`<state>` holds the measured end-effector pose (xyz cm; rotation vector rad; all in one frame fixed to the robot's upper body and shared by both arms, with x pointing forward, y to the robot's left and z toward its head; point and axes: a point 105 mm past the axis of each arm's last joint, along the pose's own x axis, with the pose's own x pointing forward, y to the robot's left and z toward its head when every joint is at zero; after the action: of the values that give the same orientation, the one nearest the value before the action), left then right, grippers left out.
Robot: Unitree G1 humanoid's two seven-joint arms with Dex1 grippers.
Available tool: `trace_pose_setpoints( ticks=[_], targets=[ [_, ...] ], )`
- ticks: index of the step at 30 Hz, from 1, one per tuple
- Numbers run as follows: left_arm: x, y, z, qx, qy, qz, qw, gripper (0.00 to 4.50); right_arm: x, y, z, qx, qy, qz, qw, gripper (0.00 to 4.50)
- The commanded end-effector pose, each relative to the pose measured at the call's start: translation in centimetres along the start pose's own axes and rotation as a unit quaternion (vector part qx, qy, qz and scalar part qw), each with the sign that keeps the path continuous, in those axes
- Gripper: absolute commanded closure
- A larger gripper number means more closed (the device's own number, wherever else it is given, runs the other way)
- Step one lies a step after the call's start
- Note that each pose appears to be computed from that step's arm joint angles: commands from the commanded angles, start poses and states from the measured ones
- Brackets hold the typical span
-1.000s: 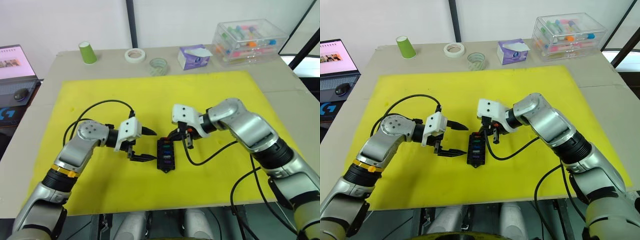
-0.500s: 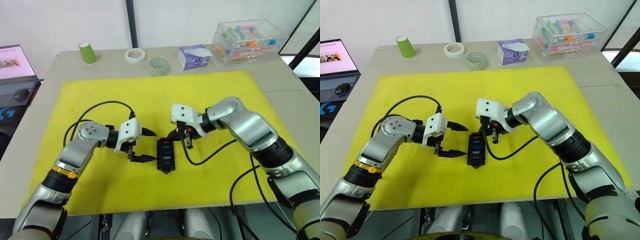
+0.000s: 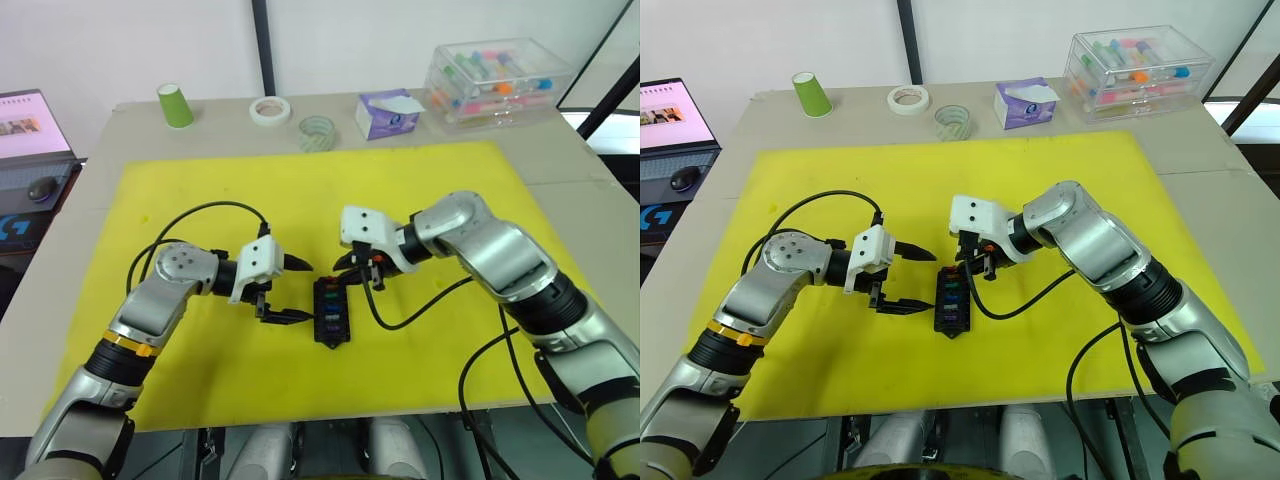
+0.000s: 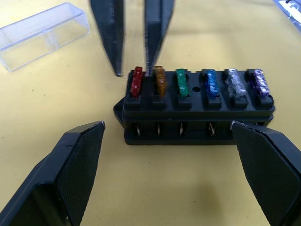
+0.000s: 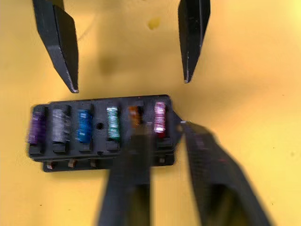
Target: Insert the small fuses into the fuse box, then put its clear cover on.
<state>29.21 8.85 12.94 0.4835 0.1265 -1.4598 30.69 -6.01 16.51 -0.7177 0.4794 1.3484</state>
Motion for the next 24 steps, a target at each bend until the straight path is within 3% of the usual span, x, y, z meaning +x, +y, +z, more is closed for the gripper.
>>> trace_pose_setpoints(
  ticks=[1,17,20,22,24],
  targets=[
    [-0.2,0.0,0.7,0.013,-0.008,0.003,1.0,0.0,-0.4,0.3,1.2,-0.039,-0.003,-0.001,0.999,3.12],
    [-0.3,0.3,0.7,0.017,-0.007,0.008,1.0,0.0,-2.1,0.2,3.0,-0.048,-0.04,-0.004,0.998,3.12],
    [-0.3,0.3,0.7,0.017,-0.008,0.008,1.0,0.0,-2.0,0.2,3.0,-0.049,-0.044,-0.004,0.998,3.64],
    [-0.3,0.3,0.7,0.017,-0.008,0.008,1.0,0.0,-1.9,0.3,2.9,-0.049,-0.045,-0.004,0.998,4.27],
    [-0.4,0.4,0.6,0.017,-0.007,0.009,1.0,0.0,-1.5,0.3,2.7,-0.045,-0.046,-0.002,0.998,4.46]
  ],
)
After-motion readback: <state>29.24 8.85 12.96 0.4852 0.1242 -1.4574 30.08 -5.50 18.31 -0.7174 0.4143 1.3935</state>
